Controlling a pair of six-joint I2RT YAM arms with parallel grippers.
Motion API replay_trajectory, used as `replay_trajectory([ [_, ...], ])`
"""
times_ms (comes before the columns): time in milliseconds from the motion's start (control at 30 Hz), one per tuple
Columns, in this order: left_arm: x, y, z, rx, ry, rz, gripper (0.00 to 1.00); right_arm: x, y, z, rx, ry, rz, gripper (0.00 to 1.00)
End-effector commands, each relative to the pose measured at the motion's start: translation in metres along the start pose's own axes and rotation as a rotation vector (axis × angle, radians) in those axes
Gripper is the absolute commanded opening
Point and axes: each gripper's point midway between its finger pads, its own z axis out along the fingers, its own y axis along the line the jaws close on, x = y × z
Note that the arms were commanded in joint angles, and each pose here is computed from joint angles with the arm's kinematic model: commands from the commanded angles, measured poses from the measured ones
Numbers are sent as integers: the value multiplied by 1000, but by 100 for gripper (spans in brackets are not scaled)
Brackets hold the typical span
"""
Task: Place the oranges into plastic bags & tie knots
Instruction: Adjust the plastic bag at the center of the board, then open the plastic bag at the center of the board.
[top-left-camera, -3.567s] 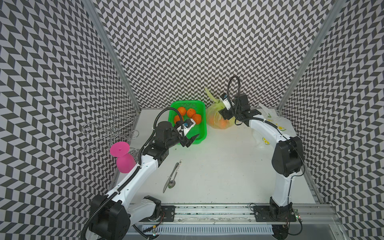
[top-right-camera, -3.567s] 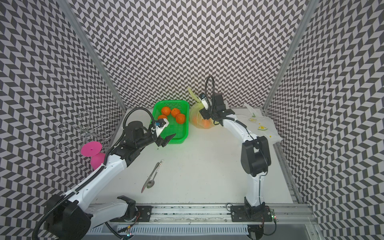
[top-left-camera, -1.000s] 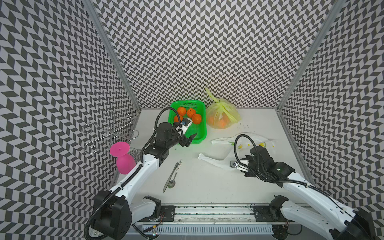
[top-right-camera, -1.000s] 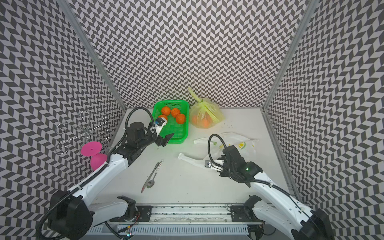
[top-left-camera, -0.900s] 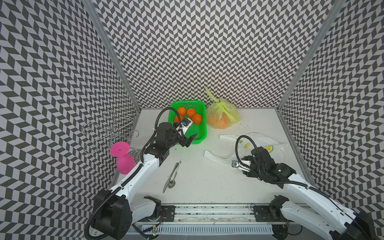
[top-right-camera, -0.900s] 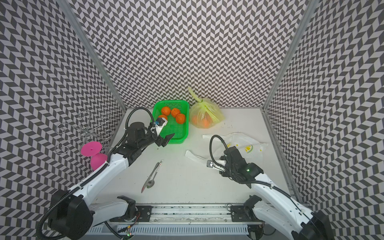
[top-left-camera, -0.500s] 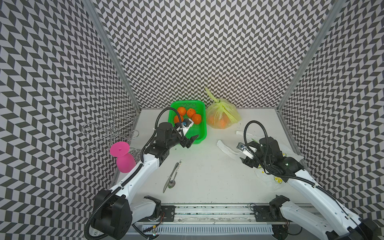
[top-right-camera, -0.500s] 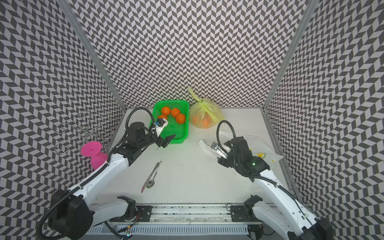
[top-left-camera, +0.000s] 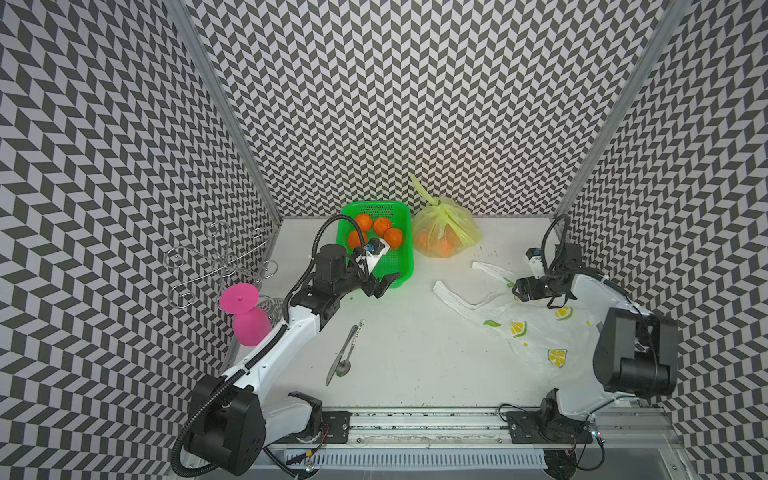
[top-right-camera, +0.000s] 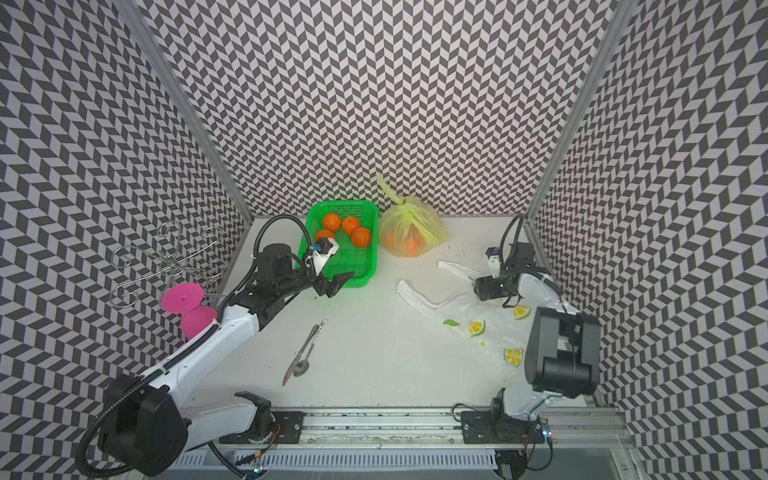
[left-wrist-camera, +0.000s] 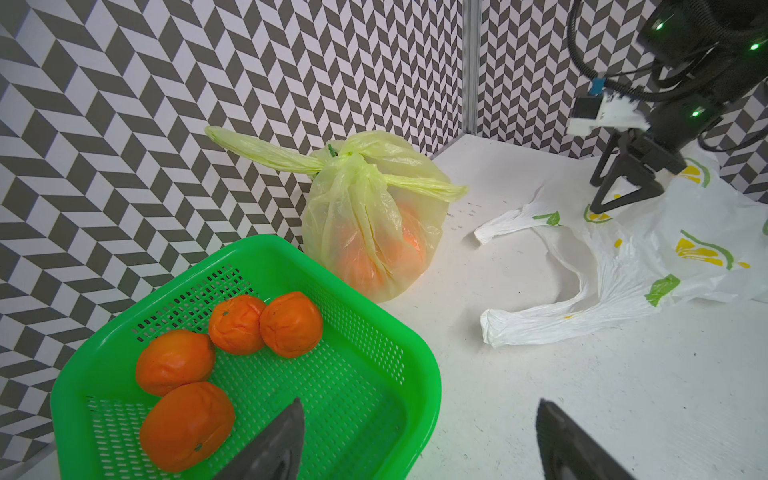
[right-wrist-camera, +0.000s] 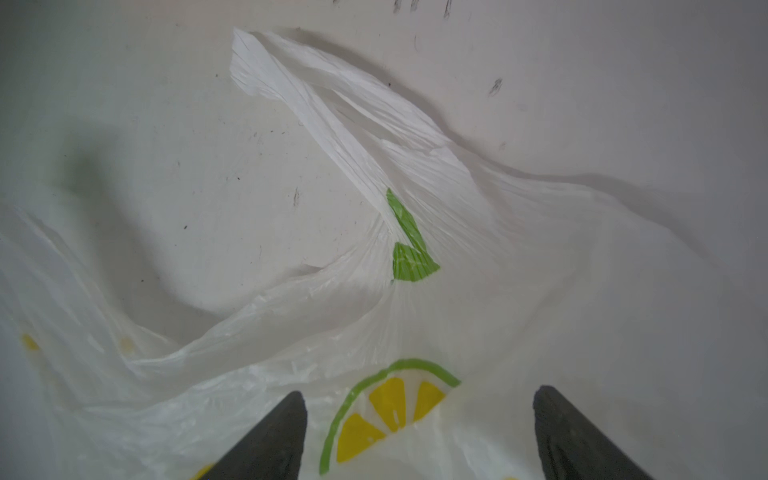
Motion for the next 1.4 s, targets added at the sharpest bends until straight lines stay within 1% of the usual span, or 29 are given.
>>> replay_trajectory([
  [0, -18, -1, -3, 12, -37, 11, 88, -19, 12, 24, -72, -15, 81, 83],
  [67, -18, -1, -4, 9, -38, 12, 88, -25, 22, 43, -81, 6, 54, 83],
  [133, -18, -1, -4, 9, -38, 14, 88, -34, 41, 58, -121, 14, 12, 82],
  [233, -17, -2, -5, 10, -36, 15, 88, -51, 80, 76, -183, 16, -117, 81],
  [300, -17, -2, -5, 8, -35, 19, 88, -52, 116, 83, -243, 31, -275, 78],
  [400, -16, -2, -5, 6, -33, 23, 88, -46, 163, 79, -313, 58, -512, 71],
  [467, -15, -2, -6, 6, -32, 24, 88, -43, 184, 62, -344, 50, -619, 68],
  [533, -14, -3, -6, 9, -31, 27, 88, -43, 195, 39, -356, 11, -677, 68],
  [600, -14, -4, -6, 13, -33, 29, 88, -44, 195, 17, -321, -33, -697, 70],
  [667, -13, -5, -4, 20, -33, 30, 88, -41, 186, 3, -247, -62, -661, 77],
  [767, -12, -6, -4, 28, -33, 28, 88, -30, 164, -1, -97, -57, -532, 83],
  [800, -11, -6, -3, 29, -31, 28, 88, -24, 161, -1, -76, -51, -507, 83],
  [867, -10, -5, -2, 27, -27, 27, 88, -9, 163, 1, -45, -40, -483, 88],
  [933, -8, -4, 0, 24, -22, 27, 88, 0, 173, 2, -9, -48, -520, 90],
  [1033, -4, -1, 3, 10, -6, 28, 88, 8, 192, 5, 54, -68, -613, 93],
  [1167, 3, 2, 5, -2, 17, 31, 88, 16, 209, 16, 89, -61, -688, 94],
  [1300, 3, 4, 5, -15, 22, 39, 88, 23, 207, 35, 159, -24, -719, 93],
  [1367, 3, 5, 5, -19, 23, 42, 88, 23, 198, 42, 212, -12, -721, 91],
])
